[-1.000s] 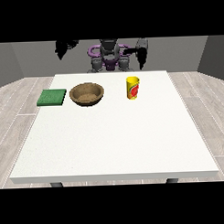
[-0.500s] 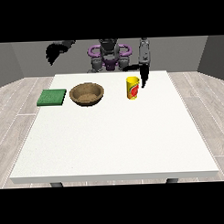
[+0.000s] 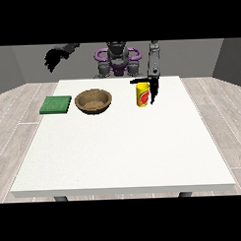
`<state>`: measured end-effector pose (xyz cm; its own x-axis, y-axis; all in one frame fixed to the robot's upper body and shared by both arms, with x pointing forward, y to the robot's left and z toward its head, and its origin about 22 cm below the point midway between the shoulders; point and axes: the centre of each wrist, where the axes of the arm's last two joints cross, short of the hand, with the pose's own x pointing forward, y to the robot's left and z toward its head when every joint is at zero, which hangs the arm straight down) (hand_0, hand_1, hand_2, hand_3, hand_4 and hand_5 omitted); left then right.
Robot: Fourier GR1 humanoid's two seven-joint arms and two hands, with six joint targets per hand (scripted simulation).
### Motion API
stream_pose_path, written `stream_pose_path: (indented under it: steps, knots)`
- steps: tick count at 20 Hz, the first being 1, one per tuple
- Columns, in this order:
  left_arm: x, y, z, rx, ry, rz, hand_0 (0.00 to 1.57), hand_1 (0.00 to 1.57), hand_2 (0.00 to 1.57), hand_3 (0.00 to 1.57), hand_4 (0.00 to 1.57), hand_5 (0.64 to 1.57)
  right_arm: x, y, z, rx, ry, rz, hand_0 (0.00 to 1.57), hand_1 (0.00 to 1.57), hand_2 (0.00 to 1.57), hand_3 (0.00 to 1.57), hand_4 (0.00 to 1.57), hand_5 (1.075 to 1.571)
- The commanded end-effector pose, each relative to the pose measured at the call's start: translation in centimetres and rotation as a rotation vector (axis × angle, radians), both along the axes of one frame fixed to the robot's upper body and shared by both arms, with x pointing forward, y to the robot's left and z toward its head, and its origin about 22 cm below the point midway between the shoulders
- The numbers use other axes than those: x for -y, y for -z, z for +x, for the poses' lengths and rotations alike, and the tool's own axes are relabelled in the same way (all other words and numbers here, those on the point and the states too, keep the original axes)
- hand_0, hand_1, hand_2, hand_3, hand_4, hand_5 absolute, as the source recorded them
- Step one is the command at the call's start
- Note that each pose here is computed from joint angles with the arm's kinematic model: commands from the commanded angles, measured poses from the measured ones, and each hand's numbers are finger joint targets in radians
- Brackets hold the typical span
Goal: Pick the cup and pour the ball into the bowl, then pick the bowl and place it on the pad
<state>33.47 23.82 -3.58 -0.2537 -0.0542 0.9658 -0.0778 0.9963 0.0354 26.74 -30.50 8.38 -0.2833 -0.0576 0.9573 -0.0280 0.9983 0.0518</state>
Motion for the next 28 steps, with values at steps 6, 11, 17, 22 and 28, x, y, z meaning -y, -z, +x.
stream_pose_path:
  steps: [6,11,17,22,28]
  knots:
    - [-1.6,1.8,0.9,0.048,-0.090,0.100,0.92,0.92,1.32,1.38,1.24,1.538,1.6,-0.8,0.6,0.101,-0.060,0.005,0.00,0.00,0.00,0.00,0.66,1.569]
    - [-2.1,4.2,-0.3,-0.024,-0.202,0.173,1.27,1.27,1.57,1.57,1.35,1.468,3.1,-4.4,-0.3,0.017,-0.094,-0.016,0.00,0.00,0.00,0.17,0.65,1.568]
    - [2.2,2.1,1.6,-0.051,-0.167,0.321,1.28,1.28,1.57,1.57,1.39,1.436,8.3,-2.0,0.6,-0.074,-0.003,0.017,0.00,0.00,0.00,0.27,0.64,1.568]
    - [5.0,0.7,2.6,-0.057,-0.168,0.579,1.30,1.30,1.57,1.57,1.40,1.488,9.6,0.8,0.0,-0.188,0.021,0.027,0.00,0.00,0.00,0.28,0.64,1.564]
    - [5.7,-0.8,4.8,-0.021,-0.198,1.066,1.36,1.36,1.57,1.57,1.46,1.535,8.4,0.7,1.7,-0.206,0.002,0.037,0.00,0.00,0.00,0.15,0.67,1.561]
